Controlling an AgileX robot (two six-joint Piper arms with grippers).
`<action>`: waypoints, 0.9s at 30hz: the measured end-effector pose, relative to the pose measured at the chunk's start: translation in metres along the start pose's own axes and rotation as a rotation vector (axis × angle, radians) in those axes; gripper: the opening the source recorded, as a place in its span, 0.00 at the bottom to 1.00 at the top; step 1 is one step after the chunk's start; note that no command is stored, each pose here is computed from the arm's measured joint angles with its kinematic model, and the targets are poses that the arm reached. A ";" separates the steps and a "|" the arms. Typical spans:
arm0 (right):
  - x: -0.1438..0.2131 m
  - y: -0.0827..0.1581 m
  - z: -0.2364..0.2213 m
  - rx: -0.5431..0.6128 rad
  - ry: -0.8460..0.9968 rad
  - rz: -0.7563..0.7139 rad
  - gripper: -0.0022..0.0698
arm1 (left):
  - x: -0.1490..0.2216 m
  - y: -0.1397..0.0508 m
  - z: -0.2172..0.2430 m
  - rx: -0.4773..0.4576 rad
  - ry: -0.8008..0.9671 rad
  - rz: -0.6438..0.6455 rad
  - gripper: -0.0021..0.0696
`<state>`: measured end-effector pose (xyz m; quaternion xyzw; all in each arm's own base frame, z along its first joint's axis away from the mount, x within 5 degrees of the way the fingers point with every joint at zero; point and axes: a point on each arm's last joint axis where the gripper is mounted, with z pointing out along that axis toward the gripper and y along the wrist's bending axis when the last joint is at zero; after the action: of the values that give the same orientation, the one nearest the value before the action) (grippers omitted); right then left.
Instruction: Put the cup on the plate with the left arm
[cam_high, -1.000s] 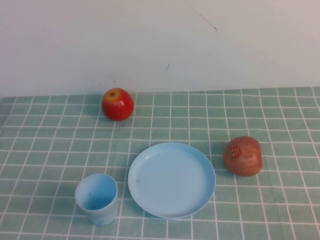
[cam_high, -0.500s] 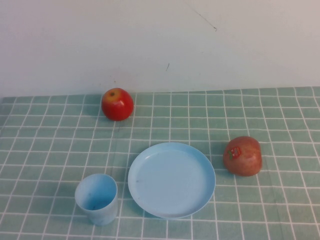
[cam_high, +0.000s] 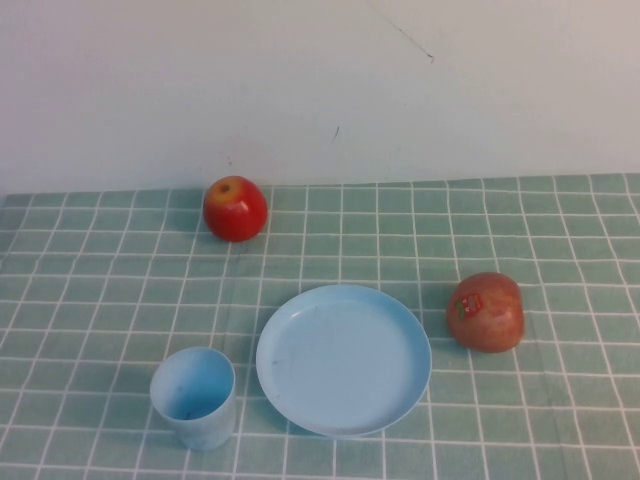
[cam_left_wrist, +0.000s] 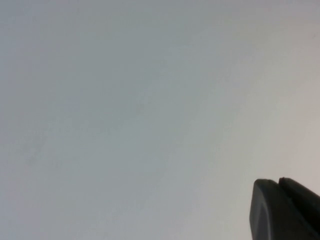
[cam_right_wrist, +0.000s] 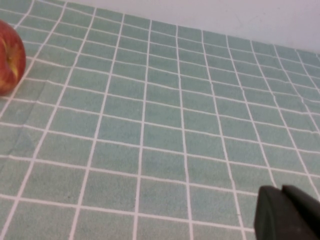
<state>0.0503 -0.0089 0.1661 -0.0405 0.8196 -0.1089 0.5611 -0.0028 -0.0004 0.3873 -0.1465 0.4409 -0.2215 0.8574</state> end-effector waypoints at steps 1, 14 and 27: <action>0.000 0.000 0.000 0.000 0.000 0.000 0.03 | 0.001 0.001 0.005 -0.042 0.059 0.007 0.03; 0.000 0.000 0.000 0.000 0.002 -0.001 0.03 | 0.078 0.048 0.049 -0.513 0.855 0.011 0.03; 0.000 0.000 0.000 0.000 0.002 -0.001 0.03 | 0.105 0.056 0.071 -0.540 0.935 -0.092 0.03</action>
<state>0.0503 -0.0089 0.1660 -0.0408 0.8200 -0.1091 0.5604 0.1238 -0.0022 0.3300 -0.2668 0.8097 -0.1791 0.4910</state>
